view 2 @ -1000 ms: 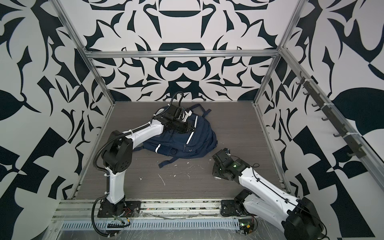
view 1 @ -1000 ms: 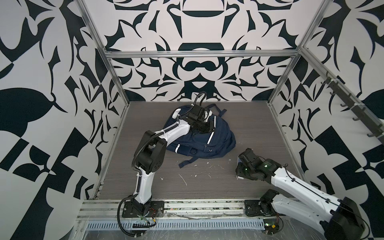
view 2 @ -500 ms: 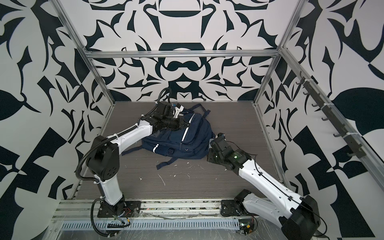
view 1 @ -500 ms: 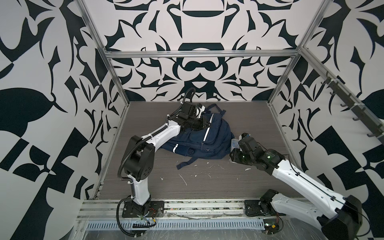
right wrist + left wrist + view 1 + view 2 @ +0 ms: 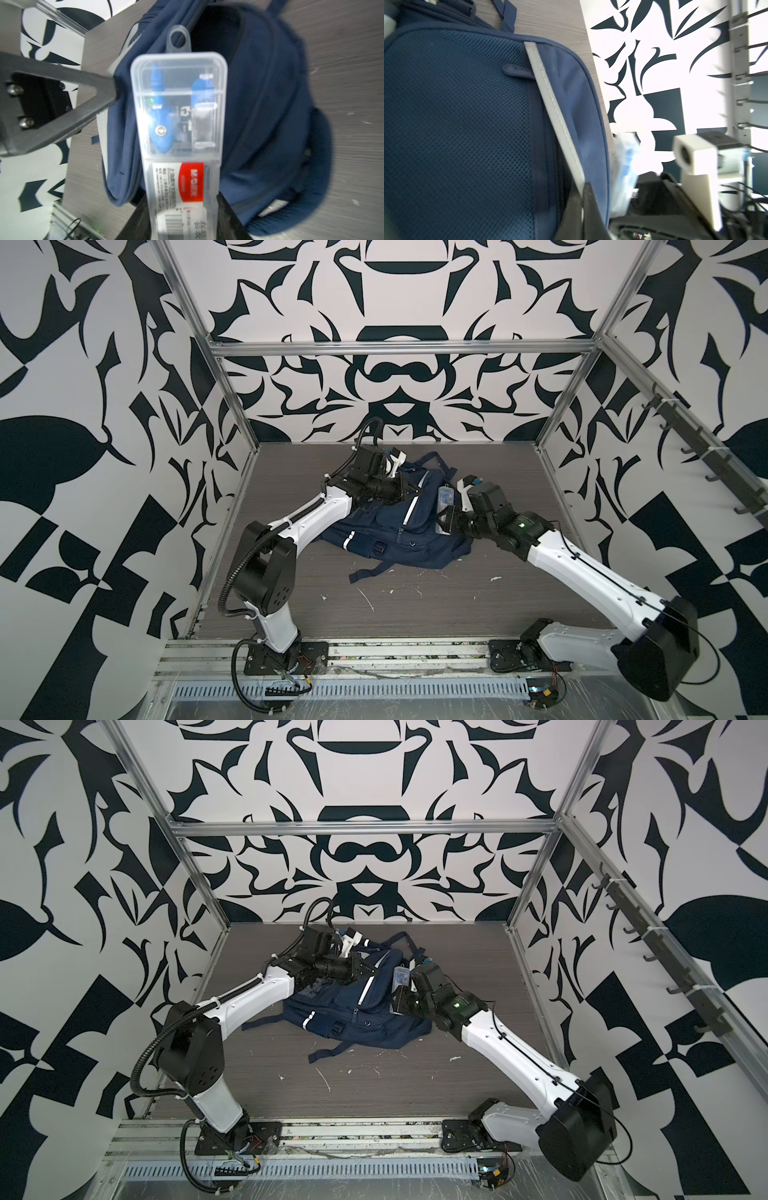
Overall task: Pack the student bag
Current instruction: 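Carry the case into the backpack pocket with right while left holds the flap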
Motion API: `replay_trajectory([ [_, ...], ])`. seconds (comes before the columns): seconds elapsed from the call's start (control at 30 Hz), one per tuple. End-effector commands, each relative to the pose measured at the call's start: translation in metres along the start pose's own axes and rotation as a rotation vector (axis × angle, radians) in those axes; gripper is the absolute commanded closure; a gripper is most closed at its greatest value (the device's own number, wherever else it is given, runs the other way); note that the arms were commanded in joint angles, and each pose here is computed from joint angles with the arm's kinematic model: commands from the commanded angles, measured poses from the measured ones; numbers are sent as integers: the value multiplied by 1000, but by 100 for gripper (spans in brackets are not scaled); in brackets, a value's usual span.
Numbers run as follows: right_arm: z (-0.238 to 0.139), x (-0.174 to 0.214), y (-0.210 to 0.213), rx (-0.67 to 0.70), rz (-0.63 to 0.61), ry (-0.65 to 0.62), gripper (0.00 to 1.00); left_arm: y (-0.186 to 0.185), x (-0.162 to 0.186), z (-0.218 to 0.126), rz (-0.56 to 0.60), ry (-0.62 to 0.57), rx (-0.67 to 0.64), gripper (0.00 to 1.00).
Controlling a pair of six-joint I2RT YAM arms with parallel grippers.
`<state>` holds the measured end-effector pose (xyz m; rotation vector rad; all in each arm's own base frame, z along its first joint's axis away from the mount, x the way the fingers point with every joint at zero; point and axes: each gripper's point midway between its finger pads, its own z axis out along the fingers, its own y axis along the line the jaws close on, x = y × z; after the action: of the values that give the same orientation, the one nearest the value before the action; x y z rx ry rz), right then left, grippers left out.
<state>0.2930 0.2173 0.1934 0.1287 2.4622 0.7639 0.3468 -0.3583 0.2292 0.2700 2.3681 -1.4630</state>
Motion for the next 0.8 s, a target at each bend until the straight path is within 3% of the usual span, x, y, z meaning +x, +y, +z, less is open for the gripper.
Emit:
replay_trajectory([
  [0.0, 10, -16, 26, -108, 58, -17, 100, -77, -25, -31, 143, -104, 206, 100],
  [0.53, 58, -48, 49, -240, 157, -23, 100, -95, -21, -33, 111, -95, 287, 100],
  [0.77, 52, -56, 54, -295, 148, -67, 100, -103, -26, -39, 101, -118, 303, 100],
])
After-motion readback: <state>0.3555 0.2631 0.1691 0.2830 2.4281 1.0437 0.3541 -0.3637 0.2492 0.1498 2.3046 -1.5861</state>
